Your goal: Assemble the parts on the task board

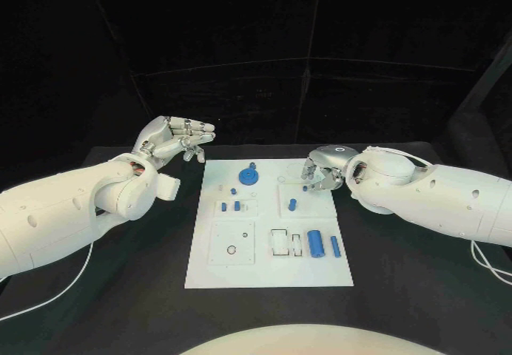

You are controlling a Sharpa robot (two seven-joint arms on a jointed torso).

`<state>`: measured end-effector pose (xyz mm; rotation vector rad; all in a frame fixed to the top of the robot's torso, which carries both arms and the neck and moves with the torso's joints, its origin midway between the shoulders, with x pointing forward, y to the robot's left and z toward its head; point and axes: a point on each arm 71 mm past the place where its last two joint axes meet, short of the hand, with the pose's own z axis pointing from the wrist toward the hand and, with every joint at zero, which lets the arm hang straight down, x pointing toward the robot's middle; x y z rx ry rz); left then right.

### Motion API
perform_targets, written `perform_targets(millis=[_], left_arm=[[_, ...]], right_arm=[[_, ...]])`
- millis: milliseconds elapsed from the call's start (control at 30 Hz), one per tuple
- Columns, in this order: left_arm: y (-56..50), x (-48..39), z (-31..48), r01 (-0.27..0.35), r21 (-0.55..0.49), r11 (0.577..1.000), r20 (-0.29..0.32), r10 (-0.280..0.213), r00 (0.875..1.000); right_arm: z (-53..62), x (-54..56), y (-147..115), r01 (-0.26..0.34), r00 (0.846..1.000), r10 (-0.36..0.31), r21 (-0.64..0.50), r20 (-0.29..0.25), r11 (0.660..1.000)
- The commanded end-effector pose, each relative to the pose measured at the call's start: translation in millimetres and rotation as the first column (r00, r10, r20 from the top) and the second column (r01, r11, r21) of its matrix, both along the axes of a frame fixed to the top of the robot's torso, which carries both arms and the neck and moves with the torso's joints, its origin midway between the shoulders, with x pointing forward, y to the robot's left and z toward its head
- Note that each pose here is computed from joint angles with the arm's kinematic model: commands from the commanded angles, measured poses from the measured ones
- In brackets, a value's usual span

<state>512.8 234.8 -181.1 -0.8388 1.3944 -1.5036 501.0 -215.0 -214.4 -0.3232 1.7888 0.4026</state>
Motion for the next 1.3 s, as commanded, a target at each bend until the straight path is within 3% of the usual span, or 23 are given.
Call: perform_targets(millis=[33, 1067, 1200, 1300], left_arm=[[0.2, -1.6, 4.1, 0.001, -0.113, 0.994, -0.009, -0.002, 1.000], [3.8, 0.2, -1.0, -0.002, -0.101, 0.995, -0.056, -0.004, 0.998], [4.2, 0.4, -1.2, -0.002, -0.100, 0.995, -0.058, -0.004, 0.998], [4.4, 0.6, -1.3, -0.002, -0.099, 0.995, -0.059, -0.004, 0.998]], right_arm=[[-2.1, 0.7, 0, 0.005, 1.000, -0.004, -0.046, 0.013, 0.999], [-25.1, -4.4, 13, -0.013, 0.996, 0.007, -0.068, -0.094, 0.998], [-27.0, -4.5, 14, -0.009, 0.996, 0.003, -0.066, -0.091, 0.998], [-26.2, -3.9, 14, 0.000, 0.998, -0.002, -0.050, -0.058, 0.999]])
